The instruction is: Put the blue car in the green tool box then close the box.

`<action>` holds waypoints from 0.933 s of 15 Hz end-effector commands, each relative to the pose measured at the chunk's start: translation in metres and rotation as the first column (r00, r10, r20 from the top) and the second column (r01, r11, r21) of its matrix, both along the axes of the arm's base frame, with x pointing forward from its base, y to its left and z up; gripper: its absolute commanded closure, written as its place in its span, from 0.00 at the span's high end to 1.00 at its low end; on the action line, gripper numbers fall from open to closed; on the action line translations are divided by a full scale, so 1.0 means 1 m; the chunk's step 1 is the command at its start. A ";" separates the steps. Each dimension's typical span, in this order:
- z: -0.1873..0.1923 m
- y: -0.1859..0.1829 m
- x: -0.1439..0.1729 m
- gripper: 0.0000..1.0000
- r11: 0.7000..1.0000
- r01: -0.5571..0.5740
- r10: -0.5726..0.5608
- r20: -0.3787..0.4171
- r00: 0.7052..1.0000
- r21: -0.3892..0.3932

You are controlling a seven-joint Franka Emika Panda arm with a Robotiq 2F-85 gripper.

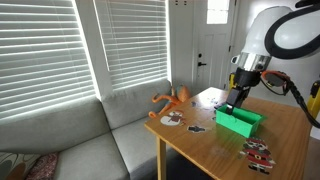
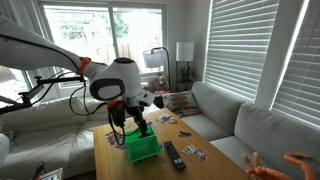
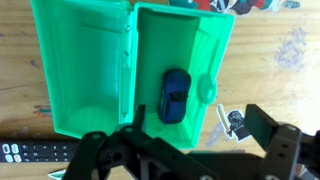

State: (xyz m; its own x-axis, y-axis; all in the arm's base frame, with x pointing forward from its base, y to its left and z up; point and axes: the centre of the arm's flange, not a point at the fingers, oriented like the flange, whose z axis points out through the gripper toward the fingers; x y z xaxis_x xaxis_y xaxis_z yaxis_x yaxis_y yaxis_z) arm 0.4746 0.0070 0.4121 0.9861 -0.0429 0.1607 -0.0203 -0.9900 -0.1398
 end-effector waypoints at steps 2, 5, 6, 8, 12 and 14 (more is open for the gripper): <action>0.047 -0.013 -0.013 1.00 0.995 0.031 -0.035 0.042 0.999 0.095; 0.064 -0.032 -0.026 1.00 0.997 0.013 -0.018 0.065 0.998 0.082; 0.065 -0.045 -0.034 1.00 0.999 0.003 -0.007 0.064 0.998 0.054; 0.057 -0.081 -0.045 1.00 0.999 0.007 -0.012 0.108 0.994 0.046; 0.050 -0.098 -0.041 1.00 0.996 0.039 -0.048 0.099 0.994 0.085; 0.047 -0.105 -0.044 1.00 0.995 0.041 -0.049 0.099 0.994 0.089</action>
State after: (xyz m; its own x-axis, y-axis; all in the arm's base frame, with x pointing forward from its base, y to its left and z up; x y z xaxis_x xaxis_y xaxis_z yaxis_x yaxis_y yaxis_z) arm 0.4304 -0.0979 0.4591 0.9617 -0.1050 0.2533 -0.0458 -0.9724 -0.2289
